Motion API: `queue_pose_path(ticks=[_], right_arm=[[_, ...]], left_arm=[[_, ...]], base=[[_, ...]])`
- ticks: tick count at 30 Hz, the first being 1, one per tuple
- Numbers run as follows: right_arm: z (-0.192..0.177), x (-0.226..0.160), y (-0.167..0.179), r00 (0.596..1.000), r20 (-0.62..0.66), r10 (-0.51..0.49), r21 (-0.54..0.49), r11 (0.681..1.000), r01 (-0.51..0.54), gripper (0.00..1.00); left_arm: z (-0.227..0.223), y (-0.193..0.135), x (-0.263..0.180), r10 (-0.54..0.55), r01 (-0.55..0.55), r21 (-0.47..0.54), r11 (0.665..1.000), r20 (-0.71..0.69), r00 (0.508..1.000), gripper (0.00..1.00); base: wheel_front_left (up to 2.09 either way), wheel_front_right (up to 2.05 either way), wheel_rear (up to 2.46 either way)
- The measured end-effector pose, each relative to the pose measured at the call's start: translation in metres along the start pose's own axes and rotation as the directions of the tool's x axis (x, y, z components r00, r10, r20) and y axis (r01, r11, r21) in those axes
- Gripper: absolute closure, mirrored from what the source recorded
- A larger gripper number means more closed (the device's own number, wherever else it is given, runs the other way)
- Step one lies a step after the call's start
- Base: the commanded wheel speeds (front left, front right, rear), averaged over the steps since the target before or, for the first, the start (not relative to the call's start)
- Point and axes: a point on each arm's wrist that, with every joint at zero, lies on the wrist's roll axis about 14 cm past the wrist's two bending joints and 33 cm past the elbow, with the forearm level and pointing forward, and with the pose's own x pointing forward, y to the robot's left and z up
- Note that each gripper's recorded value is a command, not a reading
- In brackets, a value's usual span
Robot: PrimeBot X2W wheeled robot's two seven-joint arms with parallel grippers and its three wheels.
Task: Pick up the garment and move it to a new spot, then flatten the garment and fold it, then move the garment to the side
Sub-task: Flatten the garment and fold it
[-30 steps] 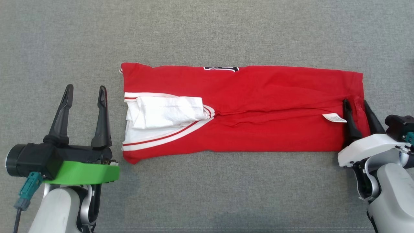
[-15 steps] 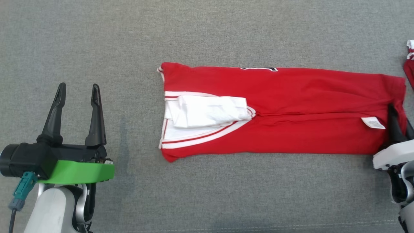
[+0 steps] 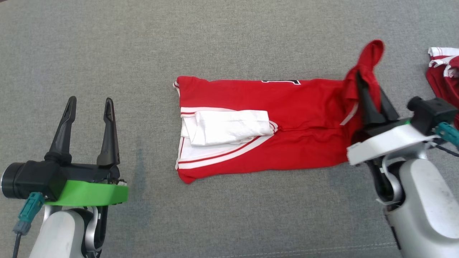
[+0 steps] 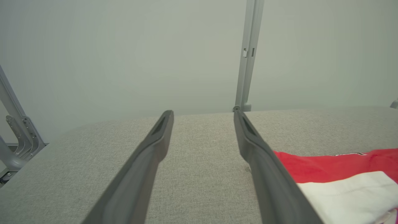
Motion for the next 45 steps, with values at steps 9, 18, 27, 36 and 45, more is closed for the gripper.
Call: queue_pose_path(ticks=[9, 18, 27, 36, 45], right_arm=[[0.016, 0.021, 0.145, 0.944, 0.072, 0.322, 0.151, 0.932, -0.330, 1.00], [-0.022, 0.016, 0.225, 0.846, 0.039, 0.532, 0.304, 0.800, -0.518, 1.00], [-0.053, 0.025, 0.243, 0.812, -0.025, 0.584, 0.347, 0.766, -0.540, 0.00], [-0.007, 0.042, 0.228, 0.831, 0.113, 0.544, 0.265, 0.790, -0.553, 0.00], [0.024, 0.043, 0.120, 0.946, 0.194, 0.258, 0.067, 0.959, -0.275, 0.00]], left_arm=[[-0.001, -0.002, -0.003, -0.004, 0.004, 0.001, 1.000, -0.011, 1.000, 0.00], [-0.010, 0.004, -0.006, 0.015, -0.016, -0.003, 1.000, -0.038, 0.999, 0.00], [-0.022, 0.013, -0.007, 0.039, -0.039, -0.001, 0.999, -0.067, 0.997, 0.00], [-0.025, 0.014, -0.002, 0.040, -0.040, -0.003, 0.999, -0.068, 0.997, 0.00], [-0.015, 0.014, 0.003, 0.048, -0.049, -0.002, 0.999, -0.033, 0.998, 0.00]], base=[[0.00, 0.00, 0.00], [0.00, 0.00, 0.00], [0.00, 0.00, 0.00], [0.00, 0.00, 0.00], [0.00, 0.00, 0.00]])
